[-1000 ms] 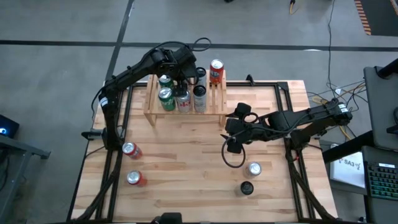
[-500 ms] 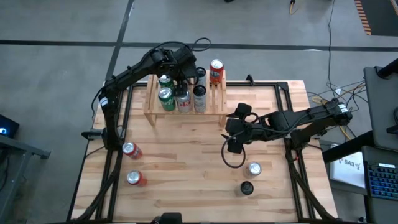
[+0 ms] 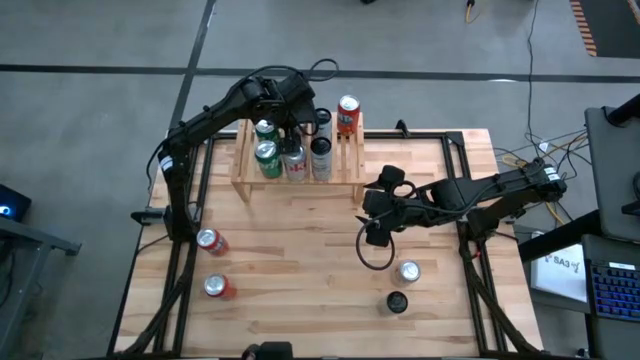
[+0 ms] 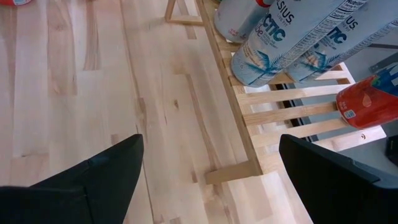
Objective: Place canned beverage on shelf
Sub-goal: Put the white soda can on the shelf
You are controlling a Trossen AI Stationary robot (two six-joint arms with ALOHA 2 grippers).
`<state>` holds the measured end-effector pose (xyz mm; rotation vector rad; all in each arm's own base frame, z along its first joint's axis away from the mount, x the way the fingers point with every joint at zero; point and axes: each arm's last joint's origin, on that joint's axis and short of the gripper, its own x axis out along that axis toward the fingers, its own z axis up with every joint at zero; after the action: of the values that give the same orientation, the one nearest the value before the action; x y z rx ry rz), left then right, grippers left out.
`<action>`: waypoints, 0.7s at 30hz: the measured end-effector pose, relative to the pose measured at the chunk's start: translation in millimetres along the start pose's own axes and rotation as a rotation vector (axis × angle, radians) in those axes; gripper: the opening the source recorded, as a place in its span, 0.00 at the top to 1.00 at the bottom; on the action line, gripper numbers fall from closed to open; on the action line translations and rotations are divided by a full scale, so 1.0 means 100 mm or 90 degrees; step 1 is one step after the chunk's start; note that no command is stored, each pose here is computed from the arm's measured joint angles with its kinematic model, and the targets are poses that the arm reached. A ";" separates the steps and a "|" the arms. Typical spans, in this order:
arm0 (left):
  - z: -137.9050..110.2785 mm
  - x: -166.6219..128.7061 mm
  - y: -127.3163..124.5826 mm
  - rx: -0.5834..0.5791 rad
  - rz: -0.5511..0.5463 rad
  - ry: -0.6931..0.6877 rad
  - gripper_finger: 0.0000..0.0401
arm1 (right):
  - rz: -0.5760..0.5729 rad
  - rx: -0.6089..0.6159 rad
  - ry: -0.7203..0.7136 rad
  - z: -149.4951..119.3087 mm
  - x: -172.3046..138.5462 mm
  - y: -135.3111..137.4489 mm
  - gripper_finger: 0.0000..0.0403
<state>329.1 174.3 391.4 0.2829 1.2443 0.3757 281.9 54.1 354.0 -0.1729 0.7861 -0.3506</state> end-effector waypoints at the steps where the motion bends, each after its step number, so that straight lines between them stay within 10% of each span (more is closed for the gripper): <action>1: 0.00 0.00 0.00 0.000 -0.001 -0.001 0.11 | 0.000 0.000 0.000 0.00 0.00 0.00 0.10; 21: 0.02 -0.07 0.02 -0.008 0.003 -0.016 0.16 | 0.000 0.000 0.000 0.00 0.00 0.00 0.10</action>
<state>328.5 173.5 398.5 0.2795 1.2165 0.3823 282.0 54.1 354.0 -0.1724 0.7857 -0.3507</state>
